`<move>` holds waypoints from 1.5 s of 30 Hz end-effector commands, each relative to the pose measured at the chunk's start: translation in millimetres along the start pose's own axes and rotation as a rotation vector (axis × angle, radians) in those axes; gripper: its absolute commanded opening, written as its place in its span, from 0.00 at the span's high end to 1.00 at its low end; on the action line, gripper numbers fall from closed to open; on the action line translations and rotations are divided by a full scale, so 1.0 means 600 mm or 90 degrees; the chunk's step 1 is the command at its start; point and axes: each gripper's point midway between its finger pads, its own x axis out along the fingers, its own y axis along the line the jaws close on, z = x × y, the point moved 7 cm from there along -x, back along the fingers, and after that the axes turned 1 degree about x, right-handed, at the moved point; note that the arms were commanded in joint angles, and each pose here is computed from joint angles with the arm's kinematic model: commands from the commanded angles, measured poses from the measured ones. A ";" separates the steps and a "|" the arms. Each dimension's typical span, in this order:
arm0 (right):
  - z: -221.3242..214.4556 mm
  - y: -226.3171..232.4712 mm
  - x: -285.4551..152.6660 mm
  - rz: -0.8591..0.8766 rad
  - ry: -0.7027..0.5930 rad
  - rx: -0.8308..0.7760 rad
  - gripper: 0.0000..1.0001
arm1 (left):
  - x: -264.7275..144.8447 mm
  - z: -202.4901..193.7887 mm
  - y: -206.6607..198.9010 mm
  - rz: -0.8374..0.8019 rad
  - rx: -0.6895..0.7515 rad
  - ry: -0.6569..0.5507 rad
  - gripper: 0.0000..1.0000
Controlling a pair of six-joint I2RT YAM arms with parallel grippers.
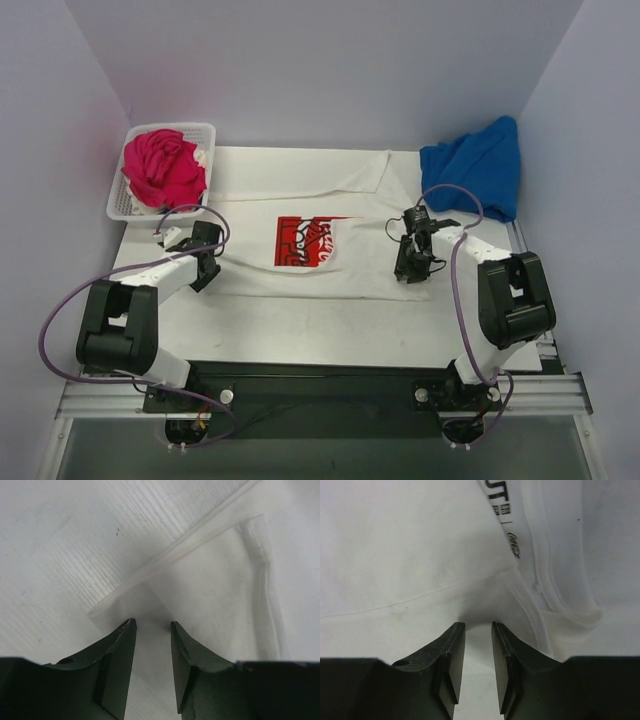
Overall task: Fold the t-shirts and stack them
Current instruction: Fold the tshirt
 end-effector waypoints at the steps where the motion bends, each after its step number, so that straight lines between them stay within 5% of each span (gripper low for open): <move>1: -0.029 -0.027 0.001 -0.009 0.075 0.077 0.71 | 0.018 -0.035 0.026 0.012 -0.008 0.098 0.55; 24: -0.135 -0.121 -0.011 -0.102 0.256 0.210 0.84 | -0.029 -0.108 0.086 0.030 -0.032 0.310 0.66; 38: -0.110 -0.185 -0.064 -0.167 0.180 0.320 0.87 | -0.075 -0.108 0.157 0.117 -0.058 0.271 0.63; 45: -0.066 -0.163 -0.096 -0.154 0.078 0.245 0.85 | -0.100 -0.068 0.128 0.022 -0.042 0.208 0.64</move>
